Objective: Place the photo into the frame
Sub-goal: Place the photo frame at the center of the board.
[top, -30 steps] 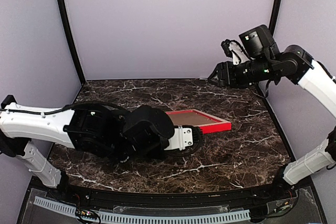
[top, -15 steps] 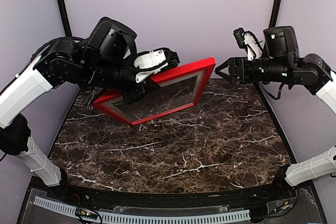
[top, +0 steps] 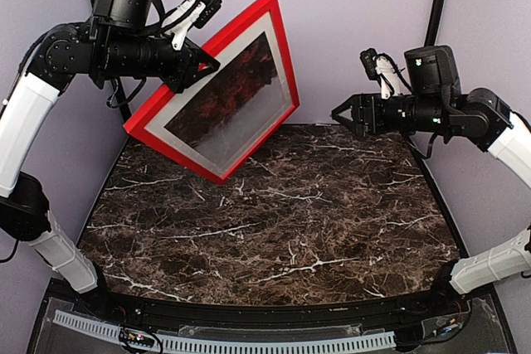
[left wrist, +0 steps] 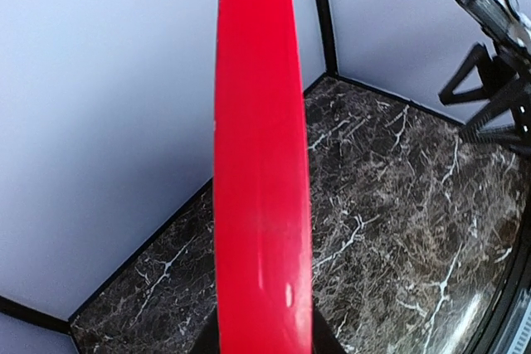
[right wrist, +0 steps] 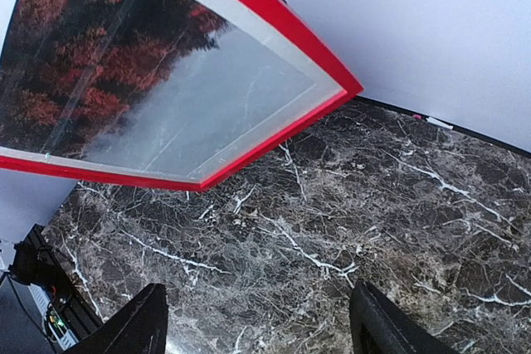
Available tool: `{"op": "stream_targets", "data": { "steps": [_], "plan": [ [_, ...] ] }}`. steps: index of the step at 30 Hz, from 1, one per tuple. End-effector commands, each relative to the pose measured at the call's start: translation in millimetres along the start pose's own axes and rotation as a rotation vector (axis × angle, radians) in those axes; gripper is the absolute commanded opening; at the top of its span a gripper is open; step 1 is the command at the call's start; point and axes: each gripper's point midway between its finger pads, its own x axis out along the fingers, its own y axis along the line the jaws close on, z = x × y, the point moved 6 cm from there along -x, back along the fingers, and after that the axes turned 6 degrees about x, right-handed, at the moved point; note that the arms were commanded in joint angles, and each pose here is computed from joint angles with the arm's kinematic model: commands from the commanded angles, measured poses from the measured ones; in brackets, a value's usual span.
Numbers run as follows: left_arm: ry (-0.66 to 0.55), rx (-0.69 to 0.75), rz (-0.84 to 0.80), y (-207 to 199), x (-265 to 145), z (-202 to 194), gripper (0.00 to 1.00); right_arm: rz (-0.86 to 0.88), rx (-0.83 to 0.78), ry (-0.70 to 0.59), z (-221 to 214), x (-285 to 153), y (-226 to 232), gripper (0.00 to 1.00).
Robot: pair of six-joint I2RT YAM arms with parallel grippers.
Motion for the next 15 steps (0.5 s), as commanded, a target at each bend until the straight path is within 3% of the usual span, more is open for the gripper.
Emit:
{"op": "stream_targets", "data": {
  "steps": [1, 8, 15],
  "plan": [
    [-0.301, -0.31, 0.13, 55.6, -48.6, 40.9, 0.0, -0.021, 0.033, -0.046, 4.5, -1.7, -3.9, 0.76],
    [-0.364, -0.646, -0.022, 85.1, -34.7, 23.0, 0.0, -0.031, 0.049, -0.036, -1.9, -0.2, -7.2, 0.76],
    [-0.496, -0.843, -0.174, 100.3, -28.9, 9.3, 0.0, -0.024, 0.07, -0.029, -7.4, 3.7, -8.2, 0.77]
  ]
}}
